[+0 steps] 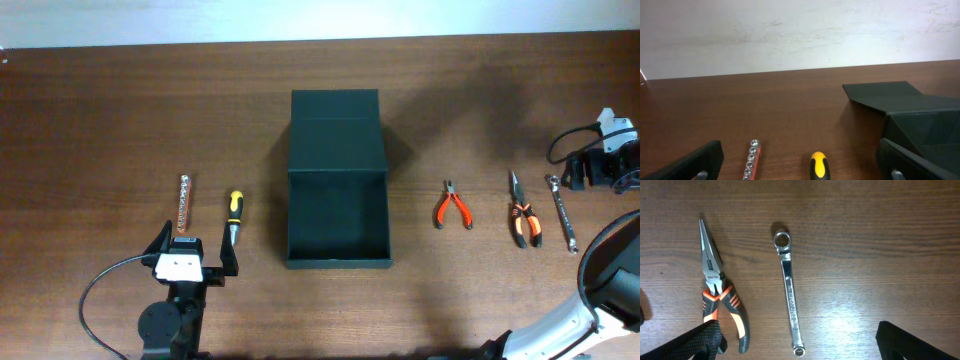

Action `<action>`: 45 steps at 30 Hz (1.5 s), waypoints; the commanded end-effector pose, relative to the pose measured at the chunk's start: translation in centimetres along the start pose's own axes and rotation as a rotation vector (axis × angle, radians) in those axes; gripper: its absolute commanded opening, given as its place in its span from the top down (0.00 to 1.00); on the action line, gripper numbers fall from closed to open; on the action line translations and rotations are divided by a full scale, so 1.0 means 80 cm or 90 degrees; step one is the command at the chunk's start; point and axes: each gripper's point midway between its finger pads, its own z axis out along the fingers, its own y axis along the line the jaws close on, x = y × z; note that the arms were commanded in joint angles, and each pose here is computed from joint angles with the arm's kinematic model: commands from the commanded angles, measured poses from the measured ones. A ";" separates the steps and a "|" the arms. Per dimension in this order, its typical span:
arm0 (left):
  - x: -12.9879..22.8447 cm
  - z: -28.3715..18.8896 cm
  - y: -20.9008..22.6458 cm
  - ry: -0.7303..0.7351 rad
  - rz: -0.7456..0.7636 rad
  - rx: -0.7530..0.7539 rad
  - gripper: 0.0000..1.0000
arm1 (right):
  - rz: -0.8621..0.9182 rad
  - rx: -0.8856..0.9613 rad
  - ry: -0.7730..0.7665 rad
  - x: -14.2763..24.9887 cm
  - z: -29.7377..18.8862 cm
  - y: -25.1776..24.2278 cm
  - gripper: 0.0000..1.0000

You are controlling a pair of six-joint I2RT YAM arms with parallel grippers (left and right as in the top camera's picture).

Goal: Pack container
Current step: 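Move the right gripper over the chrome wrench at the far right, then lower the right gripper and grasp the chrome wrench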

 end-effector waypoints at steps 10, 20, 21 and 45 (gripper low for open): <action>0.002 0.000 0.002 -0.001 0.010 -0.006 0.01 | 0.003 -0.021 0.075 0.028 0.052 0.004 0.01; 0.002 0.000 0.002 -0.001 0.010 -0.006 0.01 | 0.045 -0.009 0.124 0.047 0.063 0.003 0.01; 0.002 0.000 0.002 -0.001 0.010 -0.006 0.01 | 0.046 -0.019 0.121 0.046 0.063 0.006 0.01; 0.002 0.000 0.002 -0.001 0.010 -0.007 0.01 | 0.049 0.043 0.142 0.066 0.095 -0.009 0.01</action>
